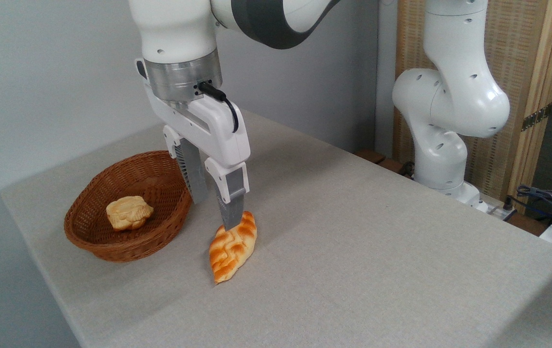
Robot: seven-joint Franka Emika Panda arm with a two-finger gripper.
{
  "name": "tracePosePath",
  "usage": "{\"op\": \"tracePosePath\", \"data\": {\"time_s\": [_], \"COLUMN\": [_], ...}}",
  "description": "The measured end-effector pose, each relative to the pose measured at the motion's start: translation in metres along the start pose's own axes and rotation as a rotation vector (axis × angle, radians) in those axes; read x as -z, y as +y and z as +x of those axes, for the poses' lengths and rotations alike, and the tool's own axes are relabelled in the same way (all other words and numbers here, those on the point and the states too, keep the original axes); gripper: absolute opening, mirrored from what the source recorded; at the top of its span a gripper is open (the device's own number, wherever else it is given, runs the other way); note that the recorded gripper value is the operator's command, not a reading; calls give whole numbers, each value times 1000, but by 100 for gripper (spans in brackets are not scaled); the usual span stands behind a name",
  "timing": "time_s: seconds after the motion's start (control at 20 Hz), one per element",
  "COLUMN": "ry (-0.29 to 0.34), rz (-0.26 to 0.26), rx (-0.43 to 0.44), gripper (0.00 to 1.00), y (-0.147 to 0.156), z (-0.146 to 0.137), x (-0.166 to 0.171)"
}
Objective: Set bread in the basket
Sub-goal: 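Lower the open gripper around the braided golden bread pastry, then close the gripper on the braided pastry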
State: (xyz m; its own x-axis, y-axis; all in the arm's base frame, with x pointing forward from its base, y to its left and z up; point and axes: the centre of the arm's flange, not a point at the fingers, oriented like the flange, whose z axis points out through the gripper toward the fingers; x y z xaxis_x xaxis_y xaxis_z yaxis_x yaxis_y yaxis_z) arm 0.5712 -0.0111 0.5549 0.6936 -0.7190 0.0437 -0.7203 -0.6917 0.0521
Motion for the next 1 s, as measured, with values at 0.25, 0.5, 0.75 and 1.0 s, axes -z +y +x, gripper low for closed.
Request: {"op": "tracePosePath", "data": {"time_s": [0.25, 0.5, 0.75, 1.0], "ry": [-59, -78, -56, -32], "rz": [-60, -59, -47, -61], "rx": [19, 227, 383, 428], "gripper": [100, 100, 100, 100], "y": [7, 32, 50, 59], "z": [-6, 15, 29, 18], "x": [-28, -57, -85, -110]}}
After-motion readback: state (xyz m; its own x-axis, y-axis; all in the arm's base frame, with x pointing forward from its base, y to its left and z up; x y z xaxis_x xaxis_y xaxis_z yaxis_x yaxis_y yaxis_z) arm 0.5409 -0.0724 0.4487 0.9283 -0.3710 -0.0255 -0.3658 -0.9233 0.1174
